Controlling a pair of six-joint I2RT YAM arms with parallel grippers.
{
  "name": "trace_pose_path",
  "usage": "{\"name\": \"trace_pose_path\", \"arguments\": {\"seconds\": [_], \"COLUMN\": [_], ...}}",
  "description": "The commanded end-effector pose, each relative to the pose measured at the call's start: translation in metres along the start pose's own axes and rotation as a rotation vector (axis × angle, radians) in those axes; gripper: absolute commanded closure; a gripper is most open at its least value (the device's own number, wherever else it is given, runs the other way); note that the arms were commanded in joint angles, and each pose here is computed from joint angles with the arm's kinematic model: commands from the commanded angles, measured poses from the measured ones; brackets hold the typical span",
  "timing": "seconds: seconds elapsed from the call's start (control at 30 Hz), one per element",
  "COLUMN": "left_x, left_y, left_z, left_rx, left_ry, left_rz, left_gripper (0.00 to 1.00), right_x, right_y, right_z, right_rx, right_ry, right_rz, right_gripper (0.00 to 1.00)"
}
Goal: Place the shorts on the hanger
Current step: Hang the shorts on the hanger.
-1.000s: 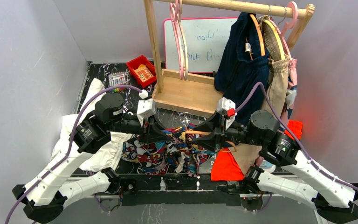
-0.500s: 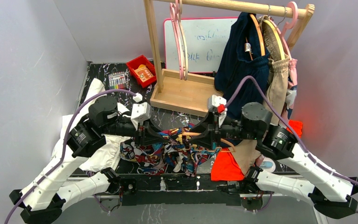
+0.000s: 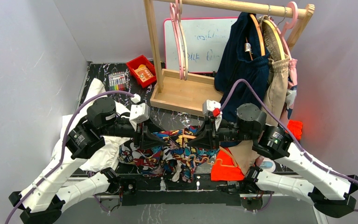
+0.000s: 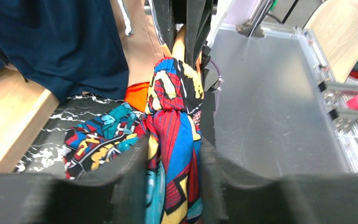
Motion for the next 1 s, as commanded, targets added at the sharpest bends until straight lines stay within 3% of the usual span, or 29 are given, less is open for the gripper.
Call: {"name": "trace_pose_path", "arguments": {"seconds": [0.0, 0.07, 0.27, 0.63, 0.97], "left_x": [-0.004, -0.004, -0.008, 0.013, 0.027], "left_y": [-0.001, 0.0, 0.003, 0.022, 0.024], "left_z": [0.011, 0.012, 0.028, 0.048, 0.045], "left_rx": [0.049, 0.047, 0.063, -0.051, -0.044], "left_ry": [-0.051, -0.051, -0.103, -0.114, -0.11], "left_rz": [0.015, 0.021, 0.066, 0.044, -0.04], "left_gripper": [0.51, 0.35, 0.02, 0.02, 0.01], "right_x": [-0.009, -0.01, -0.012, -0.009, -0.009], "right_y": [0.009, 0.008, 0.002, -0.002, -0.002], "right_z": [0.035, 0.036, 0.038, 0.045, 0.045], "right_rx": [-0.084, -0.092, -0.127, -0.213, -0.235], "right_ry": [-0.184, -0.202, -0.226, -0.205, -0.203], "right_rz": [0.006, 0.001, -0.036, -0.049, -0.043], "right_gripper": [1.0, 1.0, 1.0, 1.0, 1.0]}}
Point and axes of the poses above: each gripper's point midway between its finger pads, its own x axis out along the fingers, its own y axis along the line the jaws close on, z = x × y, the point moved 2 cm from there along -x, back along the fingers, and after that the axes turned 8 degrees about x, right-handed, at the moved point
